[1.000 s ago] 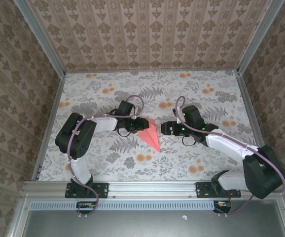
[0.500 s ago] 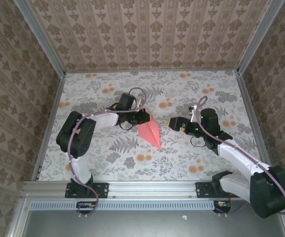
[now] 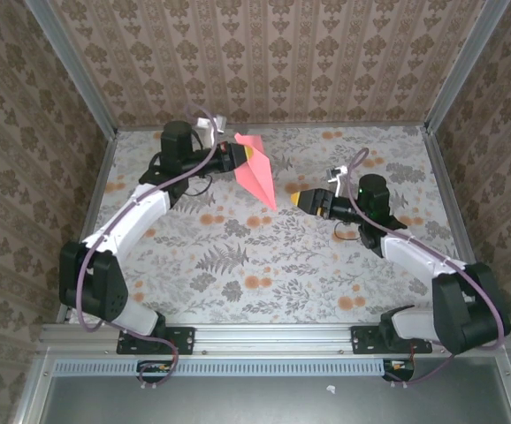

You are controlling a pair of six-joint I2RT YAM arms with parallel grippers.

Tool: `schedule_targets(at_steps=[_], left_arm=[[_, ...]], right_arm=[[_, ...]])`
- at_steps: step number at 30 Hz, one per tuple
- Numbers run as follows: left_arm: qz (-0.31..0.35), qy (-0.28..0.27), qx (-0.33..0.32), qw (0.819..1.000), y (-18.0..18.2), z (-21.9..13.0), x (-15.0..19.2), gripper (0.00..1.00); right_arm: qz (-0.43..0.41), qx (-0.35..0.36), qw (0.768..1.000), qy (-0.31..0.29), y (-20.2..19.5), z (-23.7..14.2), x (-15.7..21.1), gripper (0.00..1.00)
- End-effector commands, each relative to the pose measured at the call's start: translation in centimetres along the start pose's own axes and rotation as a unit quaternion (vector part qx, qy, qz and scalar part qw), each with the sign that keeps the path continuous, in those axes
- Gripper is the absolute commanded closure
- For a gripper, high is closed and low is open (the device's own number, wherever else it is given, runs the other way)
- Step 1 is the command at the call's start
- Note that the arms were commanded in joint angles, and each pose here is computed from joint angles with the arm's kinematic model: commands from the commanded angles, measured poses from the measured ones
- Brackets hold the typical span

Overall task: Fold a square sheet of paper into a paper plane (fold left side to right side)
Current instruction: Turn over the paper at the center of the table.

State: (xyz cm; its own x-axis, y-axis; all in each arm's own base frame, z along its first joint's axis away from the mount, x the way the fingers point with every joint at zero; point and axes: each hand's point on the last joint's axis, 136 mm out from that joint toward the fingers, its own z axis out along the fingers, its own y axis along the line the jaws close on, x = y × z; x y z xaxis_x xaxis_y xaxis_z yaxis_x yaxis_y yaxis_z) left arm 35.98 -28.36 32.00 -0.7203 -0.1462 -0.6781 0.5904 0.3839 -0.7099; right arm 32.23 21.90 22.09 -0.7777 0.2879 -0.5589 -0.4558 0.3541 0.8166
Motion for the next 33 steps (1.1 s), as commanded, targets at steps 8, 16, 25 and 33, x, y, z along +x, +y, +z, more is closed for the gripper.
schedule_targets(at_steps=[8,16,25,33], left_arm=[[0.029,-0.013,0.062,0.998,-5.4,-1.8,-1.9,1.00],[0.014,-0.008,0.066,0.998,-5.2,-1.8,-0.9,1.00],[-0.003,0.000,0.068,0.998,-4.5,-1.2,0.0,1.00],[-0.016,0.008,0.060,0.998,-3.5,-0.7,0.6,0.99]], right_arm=[[-0.013,-0.147,0.989,0.030,5.7,4.1,-0.7,0.00],[-0.022,-0.171,0.985,0.030,7.5,4.9,-1.8,0.10],[-0.034,-0.182,0.982,0.024,8.8,5.1,-3.2,0.39],[-0.035,-0.168,0.985,0.028,8.3,5.2,-3.0,0.65]])
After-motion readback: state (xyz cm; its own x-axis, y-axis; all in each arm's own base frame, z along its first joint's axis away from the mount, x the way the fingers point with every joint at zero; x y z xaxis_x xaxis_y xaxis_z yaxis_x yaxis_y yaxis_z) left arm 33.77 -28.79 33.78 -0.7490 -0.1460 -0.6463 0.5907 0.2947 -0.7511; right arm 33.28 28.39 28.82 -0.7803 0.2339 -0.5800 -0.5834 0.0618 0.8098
